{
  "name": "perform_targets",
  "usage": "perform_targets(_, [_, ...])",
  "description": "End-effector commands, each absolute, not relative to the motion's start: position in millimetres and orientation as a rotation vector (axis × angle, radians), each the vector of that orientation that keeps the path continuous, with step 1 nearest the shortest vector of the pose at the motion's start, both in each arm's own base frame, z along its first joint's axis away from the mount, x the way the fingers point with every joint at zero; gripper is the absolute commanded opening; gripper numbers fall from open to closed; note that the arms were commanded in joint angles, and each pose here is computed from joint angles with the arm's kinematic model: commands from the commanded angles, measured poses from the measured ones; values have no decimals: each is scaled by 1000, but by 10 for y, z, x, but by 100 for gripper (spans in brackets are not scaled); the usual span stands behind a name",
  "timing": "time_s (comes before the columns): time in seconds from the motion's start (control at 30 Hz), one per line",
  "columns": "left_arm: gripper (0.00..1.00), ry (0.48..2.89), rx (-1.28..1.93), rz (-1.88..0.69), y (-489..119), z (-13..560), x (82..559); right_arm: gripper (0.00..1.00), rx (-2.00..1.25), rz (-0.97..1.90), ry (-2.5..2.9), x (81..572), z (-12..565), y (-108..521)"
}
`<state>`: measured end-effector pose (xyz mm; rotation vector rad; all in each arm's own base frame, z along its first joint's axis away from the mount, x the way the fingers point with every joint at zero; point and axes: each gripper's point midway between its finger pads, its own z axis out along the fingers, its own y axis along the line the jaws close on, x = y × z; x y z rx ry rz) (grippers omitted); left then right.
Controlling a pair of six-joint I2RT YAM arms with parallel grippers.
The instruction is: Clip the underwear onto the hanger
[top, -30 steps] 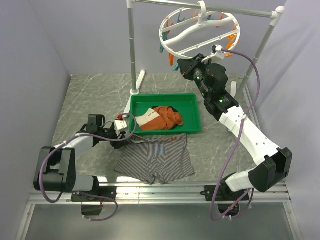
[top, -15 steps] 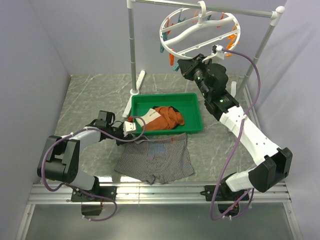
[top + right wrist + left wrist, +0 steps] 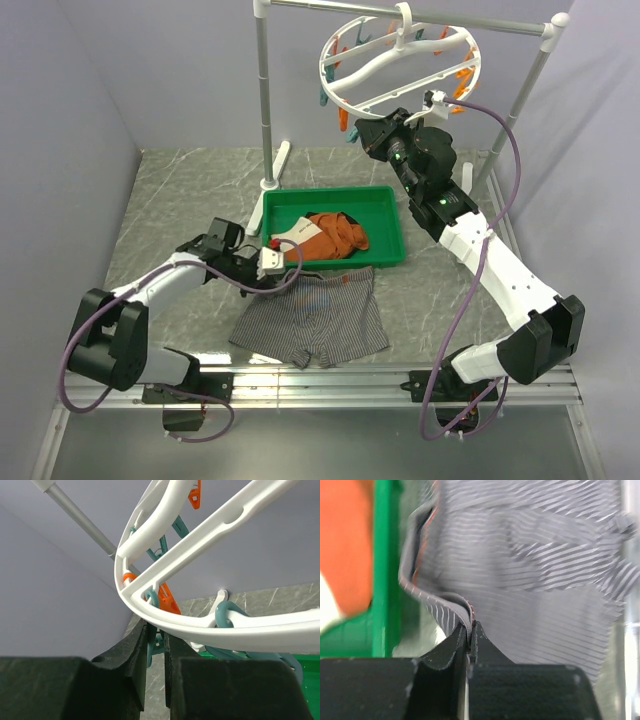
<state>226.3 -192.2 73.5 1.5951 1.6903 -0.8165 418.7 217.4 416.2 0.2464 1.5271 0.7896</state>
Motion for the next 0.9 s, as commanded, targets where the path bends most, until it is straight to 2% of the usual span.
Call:
perform_targets(0.0, [1,1705,1588,-955,-2175,940,2084,0,266,790,1477,4169,4313,2066])
perform_targets(0.27, [1,1772,1563,-1101,-2737,958,2062,0,264,789,1486,4186,4286,2081])
perform_targets(0.47, [2,1812,1523,-1119,-3116,867,2081,0,263,791,1489,4194,4276,2087])
perform_targets(0.57, [15,1851,1525,-1075,-3110,792,2136,0,262,788,1489,4185,4281,2083])
perform_targets(0.6, [26,1859,1526,-1052,-3090,776,2154,0,259,789,1491,4183,4274,2088])
perform_targets(0.7, [43,1861,1525,-965,-3001,771,2183,0,260,790,1491,4183,4266,2084])
perform_targets(0.87, [64,1887,1498,-889,-2854,764,2152,0,259,796,1487,4165,4271,2086])
